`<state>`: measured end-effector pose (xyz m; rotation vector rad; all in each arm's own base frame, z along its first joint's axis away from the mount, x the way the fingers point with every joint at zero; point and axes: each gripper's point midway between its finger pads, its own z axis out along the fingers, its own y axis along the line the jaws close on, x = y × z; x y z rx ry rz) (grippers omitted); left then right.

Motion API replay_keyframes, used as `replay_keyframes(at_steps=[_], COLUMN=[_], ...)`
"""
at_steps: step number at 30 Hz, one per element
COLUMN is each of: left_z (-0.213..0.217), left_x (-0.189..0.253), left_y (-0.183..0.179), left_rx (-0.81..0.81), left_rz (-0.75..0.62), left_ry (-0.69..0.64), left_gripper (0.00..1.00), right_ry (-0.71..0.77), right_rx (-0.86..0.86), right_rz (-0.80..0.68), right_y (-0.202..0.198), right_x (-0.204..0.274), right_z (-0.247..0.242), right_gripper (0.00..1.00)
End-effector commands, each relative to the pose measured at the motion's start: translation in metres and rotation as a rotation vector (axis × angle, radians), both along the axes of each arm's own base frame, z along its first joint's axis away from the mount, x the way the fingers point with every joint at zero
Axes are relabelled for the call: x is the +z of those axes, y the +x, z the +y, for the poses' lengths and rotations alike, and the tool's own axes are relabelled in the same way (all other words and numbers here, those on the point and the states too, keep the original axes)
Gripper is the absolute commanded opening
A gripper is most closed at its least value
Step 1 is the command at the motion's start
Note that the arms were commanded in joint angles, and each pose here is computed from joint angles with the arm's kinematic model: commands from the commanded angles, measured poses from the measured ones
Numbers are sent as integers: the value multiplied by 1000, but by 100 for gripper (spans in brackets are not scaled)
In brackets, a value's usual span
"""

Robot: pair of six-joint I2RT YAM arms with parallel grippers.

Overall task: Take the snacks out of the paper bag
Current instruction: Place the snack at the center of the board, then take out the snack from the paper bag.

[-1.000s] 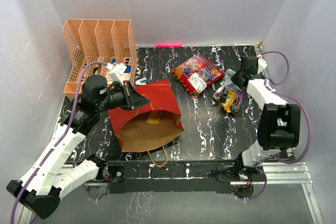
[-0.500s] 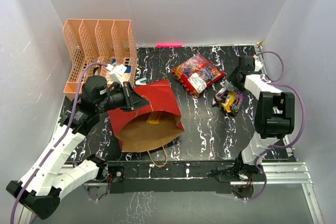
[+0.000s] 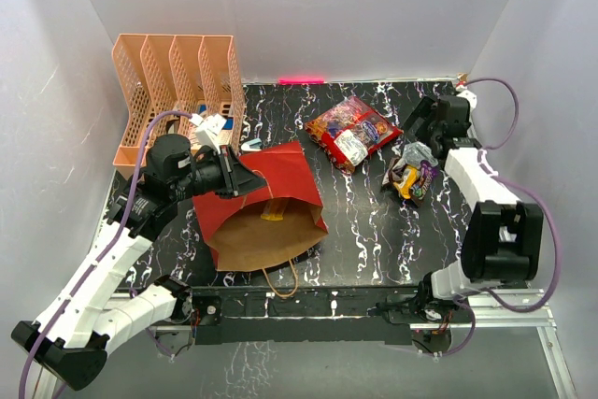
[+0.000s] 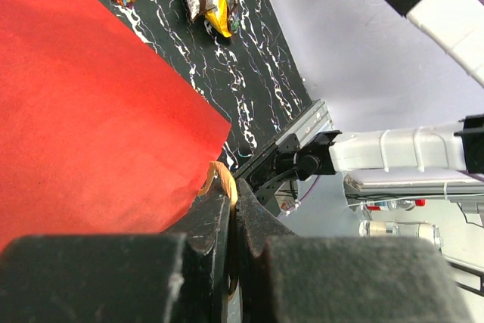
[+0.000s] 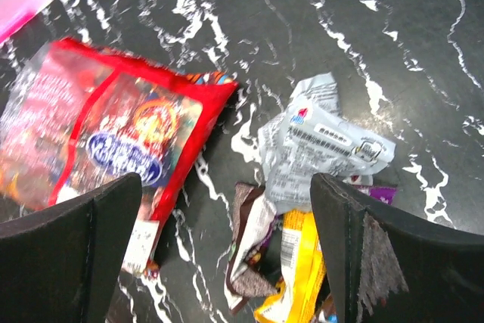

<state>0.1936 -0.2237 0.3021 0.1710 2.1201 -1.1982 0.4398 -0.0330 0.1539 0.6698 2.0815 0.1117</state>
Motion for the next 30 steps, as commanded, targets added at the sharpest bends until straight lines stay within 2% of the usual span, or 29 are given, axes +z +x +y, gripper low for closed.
replay_keyframes(at_steps=[1, 4, 7, 9, 11, 14, 17, 19, 22, 27, 30], left_z=[-1, 0, 1, 1, 2, 2, 1, 1, 1, 2, 2], left_x=[15, 14, 13, 13, 12, 12, 10, 10, 10, 7, 5], left_y=[-2, -3, -4, -4, -4, -4, -4, -4, -4, -2, -2], left_rx=[-18, -16, -11, -12, -10, -11, -12, -15, -15, -13, -13], left_rz=[-43, -43, -46, -46, -47, -50, -48, -47, -51, -46, -43], left_ry=[-26, -21, -19, -18, -18, -20, -20, -21, -14, -5, -2], left_gripper=[0, 0, 0, 0, 0, 0, 0, 0, 0, 0, 0], right_ry=[-9, 38, 168, 297, 487, 723, 779, 728, 504, 259, 39], right_rx=[143, 258, 457, 569, 630, 715, 825, 891, 1019, 1136, 1350], right_rz=[-219, -352, -482, -559, -608, -629, -542, -461, -510, -727, -875], right_y=[-4, -13, -31, -45, -61, -81, -94, -105, -130, -189, -232], right_x=[42, 68, 93, 110, 124, 138, 140, 135, 147, 173, 170], right_z=[20, 44, 86, 113, 133, 158, 196, 225, 267, 302, 318], right_gripper=[98, 98, 98, 98, 98, 98, 98, 98, 98, 98, 98])
